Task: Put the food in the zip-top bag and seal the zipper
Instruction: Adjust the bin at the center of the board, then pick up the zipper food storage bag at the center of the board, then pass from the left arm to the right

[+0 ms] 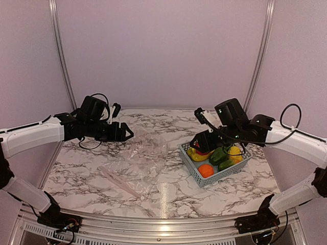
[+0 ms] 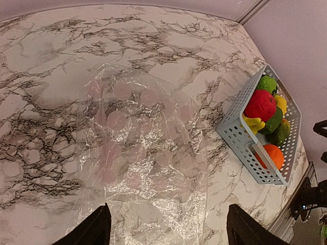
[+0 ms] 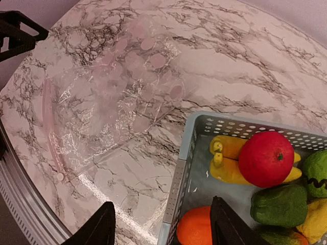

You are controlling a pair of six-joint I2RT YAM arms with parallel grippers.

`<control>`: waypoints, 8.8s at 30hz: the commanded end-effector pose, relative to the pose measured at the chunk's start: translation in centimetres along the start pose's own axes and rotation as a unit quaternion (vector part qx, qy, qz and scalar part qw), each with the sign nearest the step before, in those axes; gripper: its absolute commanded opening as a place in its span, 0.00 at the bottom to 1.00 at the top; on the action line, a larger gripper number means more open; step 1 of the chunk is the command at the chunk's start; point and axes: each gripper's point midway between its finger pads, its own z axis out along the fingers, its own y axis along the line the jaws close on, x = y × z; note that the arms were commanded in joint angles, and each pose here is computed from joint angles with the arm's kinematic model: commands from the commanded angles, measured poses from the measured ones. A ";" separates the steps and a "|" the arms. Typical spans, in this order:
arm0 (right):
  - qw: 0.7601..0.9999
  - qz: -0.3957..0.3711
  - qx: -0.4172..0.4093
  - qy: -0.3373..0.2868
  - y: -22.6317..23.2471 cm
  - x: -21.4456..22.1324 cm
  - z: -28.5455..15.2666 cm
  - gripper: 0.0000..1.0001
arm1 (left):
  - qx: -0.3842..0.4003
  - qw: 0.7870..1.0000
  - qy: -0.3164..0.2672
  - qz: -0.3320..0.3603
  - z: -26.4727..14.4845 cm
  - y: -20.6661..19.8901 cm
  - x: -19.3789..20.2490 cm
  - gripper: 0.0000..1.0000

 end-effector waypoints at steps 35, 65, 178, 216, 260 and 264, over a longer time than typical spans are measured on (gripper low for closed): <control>0.970 -0.036 0.062 0.231 0.8 7.2 9.2 0.21 | -0.028 0.998 0.041 -0.039 -1.2 2.2 4.6 0.79; 0.968 -0.105 0.074 0.215 2.1 2.1 5.8 0.48 | -0.011 0.998 0.062 -0.019 -1.1 1.1 4.7 0.79; 0.988 0.125 -0.037 0.081 2.5 -2.8 3.5 0.49 | -0.106 0.715 0.208 0.659 1.7 3.3 18.4 0.73; 0.985 0.143 -0.038 0.087 2.0 -1.6 2.9 0.49 | -0.210 0.678 0.147 0.688 6.0 2.2 16.6 0.29; 0.986 0.060 -0.156 -0.029 12.4 -13.2 2.8 0.54 | -0.024 0.996 -0.056 0.060 -1.0 -12.2 -3.7 0.00; 0.986 0.061 -0.151 -0.032 12.7 -14.3 3.6 0.56 | 0.005 0.996 -0.069 0.052 -1.9 -13.1 -4.0 0.00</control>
